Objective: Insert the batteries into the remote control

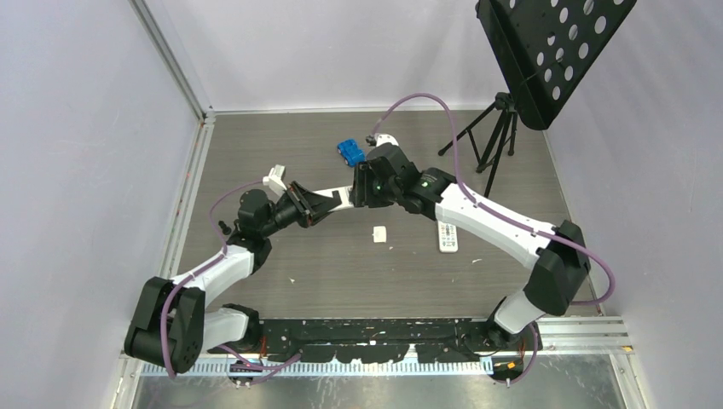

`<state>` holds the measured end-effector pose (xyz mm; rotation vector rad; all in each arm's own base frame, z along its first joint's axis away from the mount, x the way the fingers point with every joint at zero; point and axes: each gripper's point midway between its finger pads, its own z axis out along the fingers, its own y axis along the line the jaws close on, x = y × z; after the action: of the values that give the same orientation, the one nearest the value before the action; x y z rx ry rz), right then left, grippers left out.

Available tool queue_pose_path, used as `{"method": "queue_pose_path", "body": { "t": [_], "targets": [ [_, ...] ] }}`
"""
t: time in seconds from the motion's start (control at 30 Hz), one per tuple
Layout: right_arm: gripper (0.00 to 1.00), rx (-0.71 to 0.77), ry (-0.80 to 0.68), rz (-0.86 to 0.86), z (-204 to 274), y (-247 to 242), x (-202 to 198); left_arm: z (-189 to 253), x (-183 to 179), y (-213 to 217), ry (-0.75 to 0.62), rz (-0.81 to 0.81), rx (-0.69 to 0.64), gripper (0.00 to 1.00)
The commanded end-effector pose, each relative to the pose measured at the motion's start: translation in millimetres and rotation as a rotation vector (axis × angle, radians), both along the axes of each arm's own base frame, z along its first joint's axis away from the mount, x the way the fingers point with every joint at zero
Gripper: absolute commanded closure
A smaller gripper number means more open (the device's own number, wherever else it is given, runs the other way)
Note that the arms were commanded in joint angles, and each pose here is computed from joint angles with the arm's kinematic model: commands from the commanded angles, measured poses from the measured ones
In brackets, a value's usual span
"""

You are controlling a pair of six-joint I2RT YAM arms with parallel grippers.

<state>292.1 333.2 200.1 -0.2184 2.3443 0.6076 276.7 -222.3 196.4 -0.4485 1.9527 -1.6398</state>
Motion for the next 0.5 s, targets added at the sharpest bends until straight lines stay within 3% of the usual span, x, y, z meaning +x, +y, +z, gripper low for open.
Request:
{"method": "queue_pose_path", "body": {
  "t": [0.0,0.27,0.47],
  "targets": [
    [0.43,0.201,-0.104,-0.071,58,-3,0,25,0,-2,-0.027,0.001,-0.101,1.00],
    [0.23,0.424,-0.147,-0.160,84,-19,-13,33,-1,1,-0.017,0.026,-0.156,1.00],
    [0.17,0.688,-0.148,-0.207,98,-22,-23,44,-1,2,-0.023,0.035,-0.190,1.00]
  ]
}}
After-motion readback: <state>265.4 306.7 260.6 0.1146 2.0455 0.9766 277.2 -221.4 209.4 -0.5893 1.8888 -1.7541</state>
